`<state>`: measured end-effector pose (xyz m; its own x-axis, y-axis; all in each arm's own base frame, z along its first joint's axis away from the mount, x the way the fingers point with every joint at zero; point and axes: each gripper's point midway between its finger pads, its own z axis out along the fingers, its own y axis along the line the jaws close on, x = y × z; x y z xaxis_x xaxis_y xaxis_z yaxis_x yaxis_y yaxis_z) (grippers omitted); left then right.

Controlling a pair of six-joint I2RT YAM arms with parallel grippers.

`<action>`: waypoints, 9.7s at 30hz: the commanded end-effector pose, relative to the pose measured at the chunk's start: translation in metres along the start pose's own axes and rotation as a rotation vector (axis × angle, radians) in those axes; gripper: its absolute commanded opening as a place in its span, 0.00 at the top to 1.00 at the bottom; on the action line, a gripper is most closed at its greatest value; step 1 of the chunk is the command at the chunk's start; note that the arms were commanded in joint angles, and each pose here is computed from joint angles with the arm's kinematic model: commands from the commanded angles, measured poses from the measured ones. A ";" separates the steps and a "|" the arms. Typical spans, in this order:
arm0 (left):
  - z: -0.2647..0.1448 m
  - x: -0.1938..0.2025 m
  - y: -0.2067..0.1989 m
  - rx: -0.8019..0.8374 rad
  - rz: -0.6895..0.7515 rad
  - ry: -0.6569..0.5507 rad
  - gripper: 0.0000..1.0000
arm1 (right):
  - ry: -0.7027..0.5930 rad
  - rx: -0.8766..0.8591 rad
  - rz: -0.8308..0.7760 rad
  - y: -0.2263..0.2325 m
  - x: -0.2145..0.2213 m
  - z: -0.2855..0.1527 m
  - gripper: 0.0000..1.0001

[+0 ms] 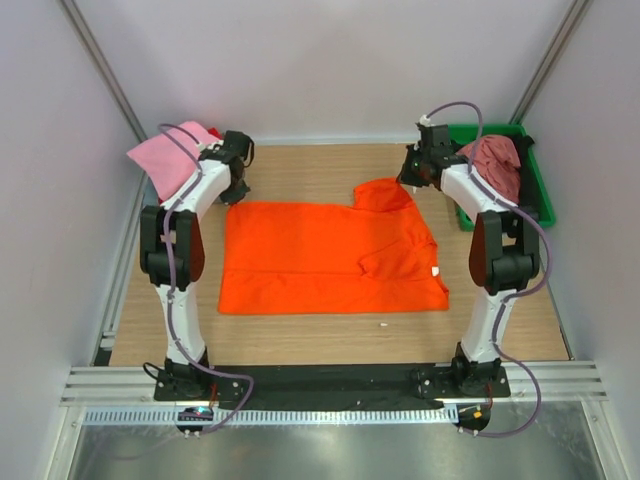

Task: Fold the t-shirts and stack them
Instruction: Fold the tshirt

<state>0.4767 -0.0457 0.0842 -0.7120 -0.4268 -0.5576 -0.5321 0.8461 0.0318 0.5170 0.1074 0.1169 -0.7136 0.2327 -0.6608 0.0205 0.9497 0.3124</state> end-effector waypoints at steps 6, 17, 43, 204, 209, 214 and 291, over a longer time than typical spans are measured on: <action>-0.047 0.009 0.020 0.045 0.007 -0.014 1.00 | -0.039 -0.029 -0.047 0.018 -0.001 -0.074 0.99; -0.065 0.038 0.041 0.073 0.029 -0.009 1.00 | -0.058 -0.013 -0.070 0.020 0.021 -0.136 0.99; -0.065 0.061 0.063 0.023 0.152 -0.045 1.00 | -0.041 0.096 -0.012 -0.019 0.089 -0.188 0.99; -0.166 0.377 0.064 0.669 0.110 0.284 1.00 | 0.272 -0.044 0.093 0.072 0.400 -0.213 0.98; -0.176 0.377 0.062 0.681 0.097 0.310 1.00 | 0.259 -0.026 0.091 0.067 0.393 -0.221 0.99; -0.187 0.364 0.067 0.627 0.121 0.292 1.00 | 0.224 -0.041 0.065 0.081 0.373 -0.232 0.99; -0.092 0.034 -0.103 0.343 0.262 0.185 0.41 | 0.075 0.085 -0.158 0.103 0.013 -0.013 0.24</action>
<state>0.4531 -0.1923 0.0742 -0.9245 -0.2040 -0.3219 -0.1697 0.9767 -0.1314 0.4760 0.2117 0.0810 -0.8334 0.0846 -0.5462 0.0035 0.9890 0.1479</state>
